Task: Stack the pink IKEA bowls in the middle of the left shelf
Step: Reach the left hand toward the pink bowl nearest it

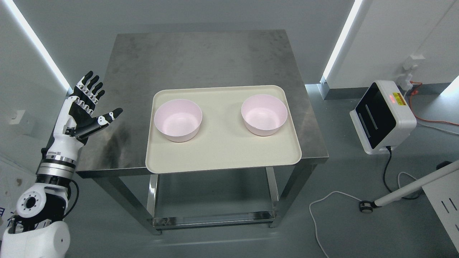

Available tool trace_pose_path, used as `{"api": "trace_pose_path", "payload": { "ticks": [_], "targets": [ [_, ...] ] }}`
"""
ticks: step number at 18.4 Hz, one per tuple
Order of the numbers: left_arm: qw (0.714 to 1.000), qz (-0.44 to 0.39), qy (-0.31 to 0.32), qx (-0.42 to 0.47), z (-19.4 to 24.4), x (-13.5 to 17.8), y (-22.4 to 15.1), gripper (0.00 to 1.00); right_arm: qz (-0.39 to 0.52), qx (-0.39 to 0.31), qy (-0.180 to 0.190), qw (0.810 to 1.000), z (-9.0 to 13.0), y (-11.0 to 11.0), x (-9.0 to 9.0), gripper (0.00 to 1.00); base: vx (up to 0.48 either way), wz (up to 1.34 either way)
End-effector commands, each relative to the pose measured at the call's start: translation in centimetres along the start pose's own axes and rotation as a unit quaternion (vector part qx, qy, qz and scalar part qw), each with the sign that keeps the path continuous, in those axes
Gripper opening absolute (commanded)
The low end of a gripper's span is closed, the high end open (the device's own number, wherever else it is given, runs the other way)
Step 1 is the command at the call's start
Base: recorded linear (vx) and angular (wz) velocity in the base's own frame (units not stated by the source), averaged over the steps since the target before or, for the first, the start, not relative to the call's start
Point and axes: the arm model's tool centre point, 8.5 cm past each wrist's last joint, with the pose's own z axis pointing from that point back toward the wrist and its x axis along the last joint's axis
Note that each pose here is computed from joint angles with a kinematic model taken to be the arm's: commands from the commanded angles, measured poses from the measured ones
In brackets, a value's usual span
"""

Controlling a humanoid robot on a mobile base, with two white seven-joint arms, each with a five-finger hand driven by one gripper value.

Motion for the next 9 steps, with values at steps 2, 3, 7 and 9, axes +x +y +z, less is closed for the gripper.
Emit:
{"api": "trace_pose_path", "payload": {
  "ticks": [2, 3, 7, 9],
  "targets": [
    [1.000, -0.009, -0.001, -0.026, -0.1, 0.4, -0.8, 1.00, -0.022, -0.008, -0.002, 1.000, -0.1, -1.1, -0.8, 1.00, 0.000, 0.00],
    [0.999, -0.007, -0.002, -0.043, -0.5, 0.4, -1.7, 1.00, -0.022, -0.008, -0.002, 1.000, -0.1, -1.1, -0.8, 1.00, 0.000, 0.00],
    [0.989, -0.038, -0.039, -0.139, -5.4, 3.9, -5.7, 1.00, -0.022, -0.008, -0.002, 1.000, -0.1, -1.1, -0.8, 1.00, 0.000, 0.00],
    [0.976, -0.097, -0.035, -0.192, -7.5, 5.2, -6.6, 1.00, -0.022, -0.008, -0.002, 1.000, -0.1, -1.1, -0.8, 1.00, 0.000, 0.00]
  ]
}}
